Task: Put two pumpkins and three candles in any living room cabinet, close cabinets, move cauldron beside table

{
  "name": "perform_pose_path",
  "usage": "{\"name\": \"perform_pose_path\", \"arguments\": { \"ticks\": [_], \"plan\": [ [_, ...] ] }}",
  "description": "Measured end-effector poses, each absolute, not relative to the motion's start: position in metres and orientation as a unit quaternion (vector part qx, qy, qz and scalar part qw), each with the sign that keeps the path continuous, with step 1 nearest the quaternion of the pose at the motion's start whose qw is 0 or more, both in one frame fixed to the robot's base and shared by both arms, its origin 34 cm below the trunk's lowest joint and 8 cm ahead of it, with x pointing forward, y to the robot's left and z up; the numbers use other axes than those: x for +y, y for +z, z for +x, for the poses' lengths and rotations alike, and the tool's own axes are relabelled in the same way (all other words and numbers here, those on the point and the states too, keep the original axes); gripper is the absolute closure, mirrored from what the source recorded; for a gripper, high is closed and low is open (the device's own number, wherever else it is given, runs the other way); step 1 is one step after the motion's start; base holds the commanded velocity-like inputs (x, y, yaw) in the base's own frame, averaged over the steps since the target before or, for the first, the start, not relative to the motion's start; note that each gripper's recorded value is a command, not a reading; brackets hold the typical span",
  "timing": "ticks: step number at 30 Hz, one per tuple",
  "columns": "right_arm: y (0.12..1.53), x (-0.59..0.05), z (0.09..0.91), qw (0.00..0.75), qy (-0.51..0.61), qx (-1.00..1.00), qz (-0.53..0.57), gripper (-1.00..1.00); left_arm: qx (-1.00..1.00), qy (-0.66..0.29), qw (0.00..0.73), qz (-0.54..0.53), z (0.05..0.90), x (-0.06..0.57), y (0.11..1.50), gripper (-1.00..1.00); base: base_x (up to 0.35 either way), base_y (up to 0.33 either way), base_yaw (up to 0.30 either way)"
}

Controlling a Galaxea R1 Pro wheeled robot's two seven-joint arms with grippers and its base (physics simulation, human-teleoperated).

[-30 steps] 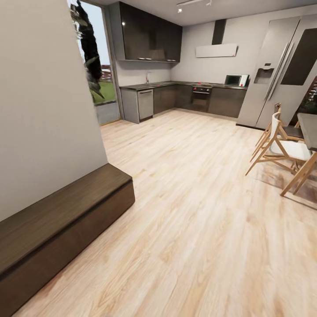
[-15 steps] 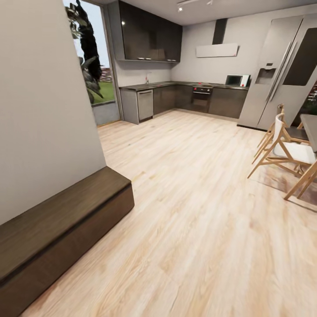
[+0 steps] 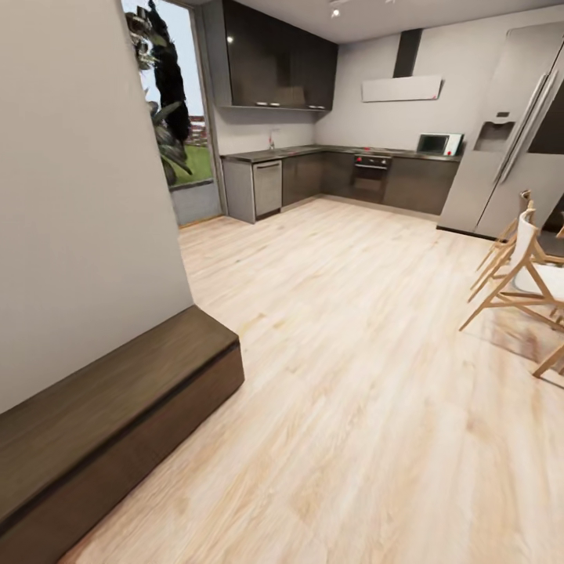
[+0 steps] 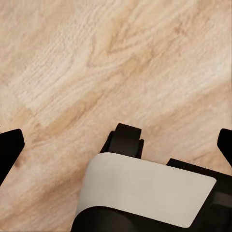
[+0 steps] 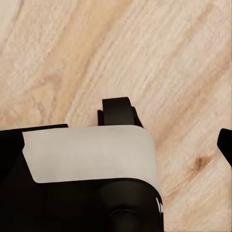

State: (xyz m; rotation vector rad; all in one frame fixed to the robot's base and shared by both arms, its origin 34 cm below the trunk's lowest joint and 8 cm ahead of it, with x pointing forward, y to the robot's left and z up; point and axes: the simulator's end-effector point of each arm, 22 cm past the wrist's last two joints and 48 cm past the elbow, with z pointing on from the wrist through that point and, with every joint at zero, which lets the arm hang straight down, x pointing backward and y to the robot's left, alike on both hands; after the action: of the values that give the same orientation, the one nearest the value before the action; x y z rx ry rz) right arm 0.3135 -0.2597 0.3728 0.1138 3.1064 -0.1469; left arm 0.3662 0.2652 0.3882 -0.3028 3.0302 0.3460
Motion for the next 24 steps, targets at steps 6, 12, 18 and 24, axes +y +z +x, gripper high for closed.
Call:
{"name": "perform_pose_path", "arguments": {
  "ticks": [6, 12, 18, 24],
  "plan": [
    [0.3728, -0.2591, 0.3135, 0.015, -0.047, 0.998, 0.037, -1.00, 0.988, 0.114, 0.038, -0.099, 0.3660, 0.2668, 0.3882, -1.00, 0.065, 0.000, 0.283],
    [0.3729, -0.2594, 0.3135, 0.015, -0.048, 0.998, 0.037, -1.00, 0.988, 0.115, 0.039, -0.100, 0.3661, 0.2680, 0.3882, -1.00, 0.001, 0.000, 0.287],
    [0.3729, -0.2598, 0.3134, 0.015, -0.049, 0.998, 0.037, -1.00, 0.988, 0.114, 0.039, -0.099, 0.3665, 0.2668, 0.3882, -1.00, 0.000, 0.000, 0.288],
    [0.3729, -0.2598, 0.3134, 0.015, -0.049, 0.998, 0.037, -1.00, 0.988, 0.114, 0.039, -0.101, 0.3664, 0.2666, 0.3882, -1.00, 0.000, 0.000, 0.288]
  ]
}}
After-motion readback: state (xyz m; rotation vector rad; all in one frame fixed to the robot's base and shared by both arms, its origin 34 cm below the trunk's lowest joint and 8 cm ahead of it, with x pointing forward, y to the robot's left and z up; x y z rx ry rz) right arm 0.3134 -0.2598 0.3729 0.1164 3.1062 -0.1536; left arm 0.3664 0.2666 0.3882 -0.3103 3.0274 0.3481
